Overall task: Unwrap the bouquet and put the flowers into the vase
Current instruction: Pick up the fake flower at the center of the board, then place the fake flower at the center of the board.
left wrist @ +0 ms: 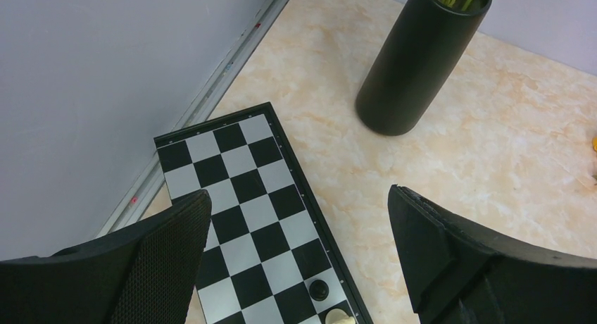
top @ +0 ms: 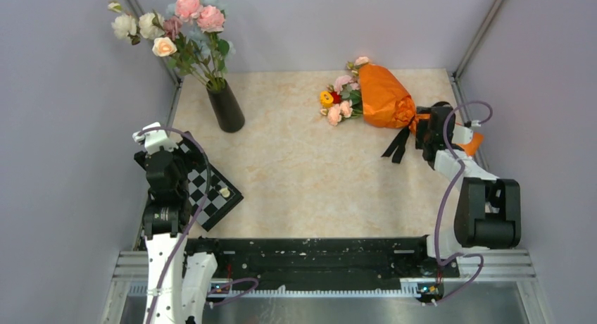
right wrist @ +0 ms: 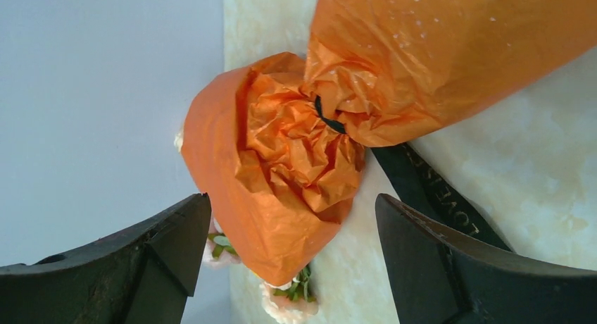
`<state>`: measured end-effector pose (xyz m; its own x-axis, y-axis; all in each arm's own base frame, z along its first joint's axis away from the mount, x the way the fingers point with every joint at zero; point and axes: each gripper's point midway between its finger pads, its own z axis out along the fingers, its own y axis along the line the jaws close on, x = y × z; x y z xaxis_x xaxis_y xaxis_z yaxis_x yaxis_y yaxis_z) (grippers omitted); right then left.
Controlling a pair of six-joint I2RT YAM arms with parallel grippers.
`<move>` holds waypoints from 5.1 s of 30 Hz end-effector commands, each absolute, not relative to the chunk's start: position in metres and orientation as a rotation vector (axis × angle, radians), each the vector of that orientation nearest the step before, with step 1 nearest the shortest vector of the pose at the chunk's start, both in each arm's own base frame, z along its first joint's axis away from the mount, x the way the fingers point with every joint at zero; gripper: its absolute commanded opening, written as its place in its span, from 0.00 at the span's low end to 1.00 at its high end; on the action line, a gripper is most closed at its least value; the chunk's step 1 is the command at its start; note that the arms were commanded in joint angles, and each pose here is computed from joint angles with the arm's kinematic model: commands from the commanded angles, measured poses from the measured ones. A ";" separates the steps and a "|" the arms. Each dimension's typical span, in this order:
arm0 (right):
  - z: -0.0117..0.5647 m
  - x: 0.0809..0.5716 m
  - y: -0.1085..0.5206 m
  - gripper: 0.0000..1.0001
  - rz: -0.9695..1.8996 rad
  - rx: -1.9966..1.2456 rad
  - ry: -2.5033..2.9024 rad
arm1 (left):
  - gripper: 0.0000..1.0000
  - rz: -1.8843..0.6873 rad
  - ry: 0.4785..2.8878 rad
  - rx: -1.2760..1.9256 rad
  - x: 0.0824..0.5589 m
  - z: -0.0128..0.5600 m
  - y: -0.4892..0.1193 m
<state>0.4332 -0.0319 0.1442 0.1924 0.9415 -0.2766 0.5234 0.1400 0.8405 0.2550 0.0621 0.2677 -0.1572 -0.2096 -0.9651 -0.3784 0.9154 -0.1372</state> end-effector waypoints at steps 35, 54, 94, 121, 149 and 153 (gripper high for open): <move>0.068 0.477 -0.074 0.62 0.300 1.786 1.261 | 0.99 0.163 1.739 -0.441 0.262 0.266 0.061; 0.169 0.479 -0.074 0.28 0.445 1.410 1.165 | 0.99 0.152 1.749 -0.428 0.264 0.264 0.059; 0.185 0.414 -0.017 0.08 0.636 1.168 1.288 | 0.99 -0.120 1.766 -0.117 0.273 0.269 -0.005; 0.200 0.402 0.034 0.75 0.514 0.560 1.907 | 0.99 -0.040 1.777 -0.173 0.273 0.265 0.010; 0.182 0.458 0.011 0.82 0.417 0.455 1.953 | 0.99 -0.045 1.793 -0.175 0.276 0.261 0.010; 0.156 0.499 -0.026 0.74 0.299 0.515 2.040 | 0.99 -0.043 1.788 -0.175 0.274 0.261 0.010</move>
<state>0.4637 0.0050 0.1545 -0.4372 0.5245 -0.7306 0.2124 0.8495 0.4829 0.2722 0.0090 0.2534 -0.2543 -0.1491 -0.9555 -0.0968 0.9870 -0.1283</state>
